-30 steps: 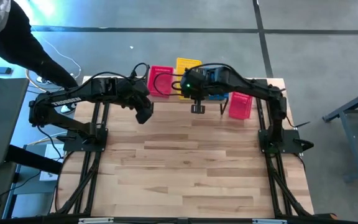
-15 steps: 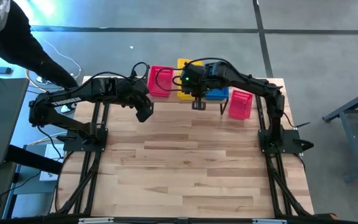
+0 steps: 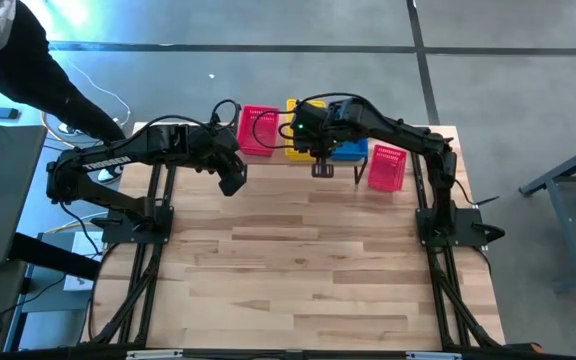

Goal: Stack baskets on shelf by color
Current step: Stack the yellow basket on top of the yellow basket on the shelf

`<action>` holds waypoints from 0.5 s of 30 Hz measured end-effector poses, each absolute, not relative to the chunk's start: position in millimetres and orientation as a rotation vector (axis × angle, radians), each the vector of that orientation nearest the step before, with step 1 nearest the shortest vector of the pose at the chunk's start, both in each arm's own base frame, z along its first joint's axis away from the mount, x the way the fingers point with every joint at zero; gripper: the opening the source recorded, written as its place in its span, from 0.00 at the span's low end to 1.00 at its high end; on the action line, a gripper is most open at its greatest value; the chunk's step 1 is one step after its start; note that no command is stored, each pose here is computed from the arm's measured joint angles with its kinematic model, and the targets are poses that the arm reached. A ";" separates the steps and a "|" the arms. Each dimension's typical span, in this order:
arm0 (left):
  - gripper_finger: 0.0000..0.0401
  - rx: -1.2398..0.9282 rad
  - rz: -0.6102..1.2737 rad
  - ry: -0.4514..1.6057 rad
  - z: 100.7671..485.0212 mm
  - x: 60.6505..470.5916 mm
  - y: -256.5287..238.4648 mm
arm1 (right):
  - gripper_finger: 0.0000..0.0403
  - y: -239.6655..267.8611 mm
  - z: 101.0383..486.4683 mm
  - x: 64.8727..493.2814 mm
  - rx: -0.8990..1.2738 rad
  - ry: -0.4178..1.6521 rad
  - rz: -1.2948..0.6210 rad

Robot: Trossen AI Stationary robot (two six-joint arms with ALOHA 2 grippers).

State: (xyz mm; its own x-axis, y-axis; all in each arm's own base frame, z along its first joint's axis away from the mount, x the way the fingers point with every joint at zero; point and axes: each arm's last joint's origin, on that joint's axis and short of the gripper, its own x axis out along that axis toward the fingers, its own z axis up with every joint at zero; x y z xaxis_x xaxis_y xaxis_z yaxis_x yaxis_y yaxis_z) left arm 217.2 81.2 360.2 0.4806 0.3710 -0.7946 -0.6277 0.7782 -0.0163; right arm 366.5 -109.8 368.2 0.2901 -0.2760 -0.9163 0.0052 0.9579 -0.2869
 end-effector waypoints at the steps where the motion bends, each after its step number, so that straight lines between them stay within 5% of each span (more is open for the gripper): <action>1: 0.34 -0.326 0.622 0.876 360.2 217.2 81.2 | 0.00 -110.1 367.4 367.3 -0.254 1.267 -0.187; 15: 0.34 -0.347 0.633 0.869 360.3 217.1 81.2 | 0.00 -113.3 366.6 368.0 -0.281 1.270 -0.190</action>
State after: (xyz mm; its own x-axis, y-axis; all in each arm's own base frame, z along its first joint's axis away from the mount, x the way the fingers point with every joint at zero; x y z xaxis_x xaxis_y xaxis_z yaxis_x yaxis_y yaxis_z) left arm 217.1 81.2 360.3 0.4811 0.3711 -0.7942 -0.6418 0.7663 -0.0307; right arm 368.0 -113.3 366.6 0.2879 -0.2938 -0.9115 -0.0141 0.9504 -0.3108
